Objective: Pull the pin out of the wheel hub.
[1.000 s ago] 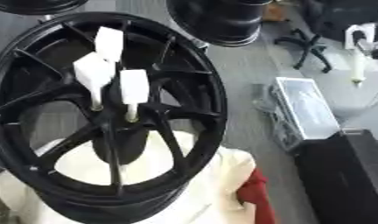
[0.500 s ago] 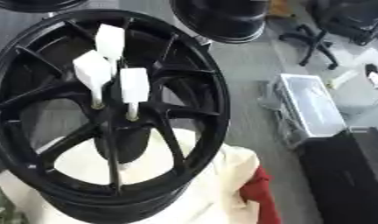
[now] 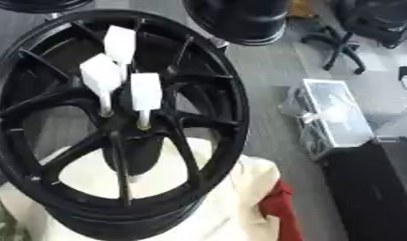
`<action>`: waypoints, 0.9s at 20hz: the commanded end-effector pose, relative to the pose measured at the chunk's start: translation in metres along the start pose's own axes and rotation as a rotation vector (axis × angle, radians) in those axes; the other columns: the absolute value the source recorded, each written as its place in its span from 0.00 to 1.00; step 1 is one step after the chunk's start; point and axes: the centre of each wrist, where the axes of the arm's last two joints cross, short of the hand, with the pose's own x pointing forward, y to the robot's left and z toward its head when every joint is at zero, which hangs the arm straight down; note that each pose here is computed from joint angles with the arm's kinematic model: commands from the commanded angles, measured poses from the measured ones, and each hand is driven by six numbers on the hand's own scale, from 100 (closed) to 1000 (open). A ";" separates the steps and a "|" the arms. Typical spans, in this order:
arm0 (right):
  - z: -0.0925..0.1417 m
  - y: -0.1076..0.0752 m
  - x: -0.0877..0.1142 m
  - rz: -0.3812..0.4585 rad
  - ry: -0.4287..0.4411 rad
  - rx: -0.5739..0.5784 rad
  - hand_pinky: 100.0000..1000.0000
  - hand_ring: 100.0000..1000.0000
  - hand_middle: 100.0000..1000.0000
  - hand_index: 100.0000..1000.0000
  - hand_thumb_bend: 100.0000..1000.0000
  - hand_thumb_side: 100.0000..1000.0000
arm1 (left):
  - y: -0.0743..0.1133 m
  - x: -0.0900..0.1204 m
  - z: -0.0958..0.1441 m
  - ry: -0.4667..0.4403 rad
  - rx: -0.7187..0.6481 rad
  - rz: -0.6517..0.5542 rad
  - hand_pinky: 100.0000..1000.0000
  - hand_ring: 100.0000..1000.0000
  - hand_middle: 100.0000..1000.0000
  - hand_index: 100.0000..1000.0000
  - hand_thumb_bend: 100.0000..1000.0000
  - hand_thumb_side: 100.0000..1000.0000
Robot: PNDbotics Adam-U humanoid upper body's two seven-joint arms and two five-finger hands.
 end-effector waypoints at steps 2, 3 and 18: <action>-0.005 -0.021 0.008 0.052 0.016 -0.052 0.98 0.94 0.93 0.92 0.00 0.08 | 0.003 0.012 -0.001 -0.019 -0.011 -0.046 0.80 1.00 0.92 0.74 0.00 0.87; -0.005 -0.021 0.008 0.059 0.027 -0.066 0.98 0.94 0.93 0.92 0.00 0.08 | 0.003 0.012 -0.001 -0.018 -0.012 -0.047 0.80 1.00 0.92 0.74 0.00 0.87; -0.029 -0.002 0.043 -0.385 -0.159 -0.401 0.84 0.77 0.79 0.86 0.00 0.45 | 0.003 0.015 -0.004 -0.036 -0.020 -0.053 0.80 1.00 0.92 0.74 0.00 0.86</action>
